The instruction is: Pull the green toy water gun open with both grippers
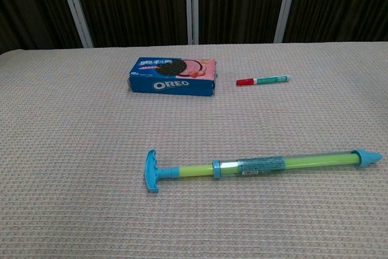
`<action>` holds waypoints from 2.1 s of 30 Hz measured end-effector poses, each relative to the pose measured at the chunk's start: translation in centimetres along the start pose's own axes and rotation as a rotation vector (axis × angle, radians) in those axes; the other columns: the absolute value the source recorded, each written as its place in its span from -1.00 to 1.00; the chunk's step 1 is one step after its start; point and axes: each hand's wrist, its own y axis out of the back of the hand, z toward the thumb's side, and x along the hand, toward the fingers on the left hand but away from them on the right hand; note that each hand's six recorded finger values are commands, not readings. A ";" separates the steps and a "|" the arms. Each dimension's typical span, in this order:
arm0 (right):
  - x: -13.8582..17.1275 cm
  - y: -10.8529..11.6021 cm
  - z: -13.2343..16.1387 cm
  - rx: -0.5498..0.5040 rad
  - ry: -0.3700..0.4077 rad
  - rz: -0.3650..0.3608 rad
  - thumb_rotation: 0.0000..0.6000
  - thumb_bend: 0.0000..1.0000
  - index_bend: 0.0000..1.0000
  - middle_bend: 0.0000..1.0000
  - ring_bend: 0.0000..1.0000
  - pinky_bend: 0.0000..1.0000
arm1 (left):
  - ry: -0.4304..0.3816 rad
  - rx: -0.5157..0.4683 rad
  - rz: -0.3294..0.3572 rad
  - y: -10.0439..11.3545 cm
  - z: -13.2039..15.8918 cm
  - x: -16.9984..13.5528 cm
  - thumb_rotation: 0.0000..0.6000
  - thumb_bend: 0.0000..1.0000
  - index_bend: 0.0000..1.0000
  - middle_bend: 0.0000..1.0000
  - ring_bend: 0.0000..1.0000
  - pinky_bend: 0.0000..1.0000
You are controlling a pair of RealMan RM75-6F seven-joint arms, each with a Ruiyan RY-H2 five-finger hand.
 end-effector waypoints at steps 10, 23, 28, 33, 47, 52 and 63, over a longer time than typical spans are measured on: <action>-0.2 -0.6 0.3 -0.027 0.009 0.033 1.00 -1.00 -1.00 -0.14 -0.16 -0.54 | 0.004 0.005 -0.004 -0.1 0.1 0.0 1.00 -1.00 -1.00 -1.00 -1.00 -1.00; -6.5 -6.6 5.9 -0.022 0.185 0.391 1.00 -1.00 -0.87 0.95 1.00 1.00 | 0.024 0.027 -0.047 -1.1 -0.1 0.6 1.00 -1.00 -1.00 -1.00 -1.00 -1.00; -8.4 -9.0 9.2 0.000 0.245 0.482 1.00 -1.00 -0.60 0.98 1.00 1.00 | 0.035 0.037 -0.054 -1.3 -0.3 0.6 1.00 -1.00 -1.00 -1.00 -1.00 -1.00; -8.6 -10.8 11.7 0.023 0.297 0.506 1.00 -1.00 -0.38 1.00 1.00 1.00 | 0.046 0.052 -0.067 -1.7 -0.5 0.6 1.00 -1.00 -1.00 -1.00 -1.00 -1.00; -9.0 -12.8 13.1 0.086 0.324 0.489 1.00 -0.69 -0.19 1.00 1.00 1.00 | 0.050 0.071 -0.085 -2.5 -0.3 0.9 1.00 -1.00 -1.00 -1.00 -1.00 -1.00; -9.0 -13.0 13.1 0.067 0.317 0.498 1.00 -0.65 -0.15 1.00 1.00 1.00 | 0.051 0.071 -0.087 -2.5 -0.2 0.9 1.00 -1.00 -1.00 -1.00 -1.00 -1.00; -8.9 -13.5 13.4 0.057 0.319 0.509 1.00 -0.50 0.07 1.00 1.00 1.00 | 0.056 0.071 -0.088 -2.5 -0.3 0.9 1.00 -1.00 -1.00 -1.00 -1.00 -1.00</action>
